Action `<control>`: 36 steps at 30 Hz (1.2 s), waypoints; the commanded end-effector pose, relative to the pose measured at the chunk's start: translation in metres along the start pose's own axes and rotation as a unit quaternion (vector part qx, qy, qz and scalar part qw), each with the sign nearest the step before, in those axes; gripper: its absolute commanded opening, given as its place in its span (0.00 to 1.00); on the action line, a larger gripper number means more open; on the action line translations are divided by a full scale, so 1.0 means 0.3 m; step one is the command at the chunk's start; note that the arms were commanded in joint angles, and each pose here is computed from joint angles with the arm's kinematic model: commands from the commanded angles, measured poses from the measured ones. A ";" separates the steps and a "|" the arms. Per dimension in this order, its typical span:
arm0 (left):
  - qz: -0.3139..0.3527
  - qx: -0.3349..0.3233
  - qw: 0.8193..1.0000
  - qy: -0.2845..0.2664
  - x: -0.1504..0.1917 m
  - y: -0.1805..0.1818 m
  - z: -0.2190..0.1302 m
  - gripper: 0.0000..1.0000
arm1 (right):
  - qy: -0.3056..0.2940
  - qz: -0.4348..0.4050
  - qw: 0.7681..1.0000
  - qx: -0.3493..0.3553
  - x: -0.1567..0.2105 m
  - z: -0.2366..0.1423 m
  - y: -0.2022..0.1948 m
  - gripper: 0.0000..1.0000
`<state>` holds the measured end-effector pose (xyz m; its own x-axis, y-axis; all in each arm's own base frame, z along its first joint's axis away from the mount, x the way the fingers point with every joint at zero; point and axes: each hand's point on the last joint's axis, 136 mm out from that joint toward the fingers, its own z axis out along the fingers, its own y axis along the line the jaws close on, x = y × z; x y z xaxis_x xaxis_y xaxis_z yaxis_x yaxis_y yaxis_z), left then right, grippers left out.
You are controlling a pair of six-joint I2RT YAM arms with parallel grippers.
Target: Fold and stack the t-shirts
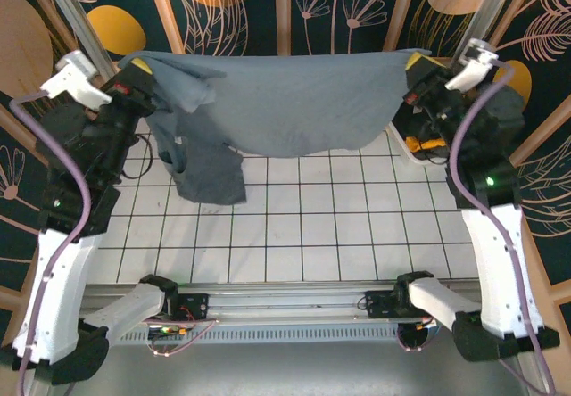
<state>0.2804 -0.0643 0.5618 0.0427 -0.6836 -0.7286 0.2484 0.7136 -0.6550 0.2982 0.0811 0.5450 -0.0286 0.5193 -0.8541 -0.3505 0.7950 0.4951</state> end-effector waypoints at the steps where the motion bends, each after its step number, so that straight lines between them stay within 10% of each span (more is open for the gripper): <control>1: -0.003 0.044 0.998 -0.055 -0.115 -0.089 -0.014 0.00 | -0.057 -0.007 0.998 0.008 -0.088 -0.033 0.005 0.00; 11: 0.011 -0.090 0.995 -0.030 -0.013 0.074 0.269 0.00 | -0.034 -0.005 0.998 0.059 -0.061 0.238 -0.114 0.00; 19: -0.023 -0.200 0.973 0.113 0.345 0.631 0.734 0.02 | 0.131 0.053 0.981 0.131 0.353 0.670 -0.524 0.05; 23: -0.015 -0.217 0.954 0.208 0.515 0.781 0.860 0.66 | 0.228 0.084 0.955 0.173 0.545 0.749 -0.667 0.43; 28: 0.006 -0.265 0.932 0.248 0.585 0.857 0.740 0.72 | 0.283 0.053 0.938 0.193 0.703 0.658 -0.645 0.51; 36: -0.033 -0.396 0.862 0.316 0.829 1.066 0.216 0.63 | 0.387 0.090 0.896 0.198 1.097 0.245 -0.533 0.41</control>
<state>0.4678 -0.0233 0.2138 -0.5410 -0.6527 -0.5303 -0.4413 0.7571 -0.4817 0.4454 0.1342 0.2094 -0.7287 0.3939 -0.5602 0.0826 0.8625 0.4992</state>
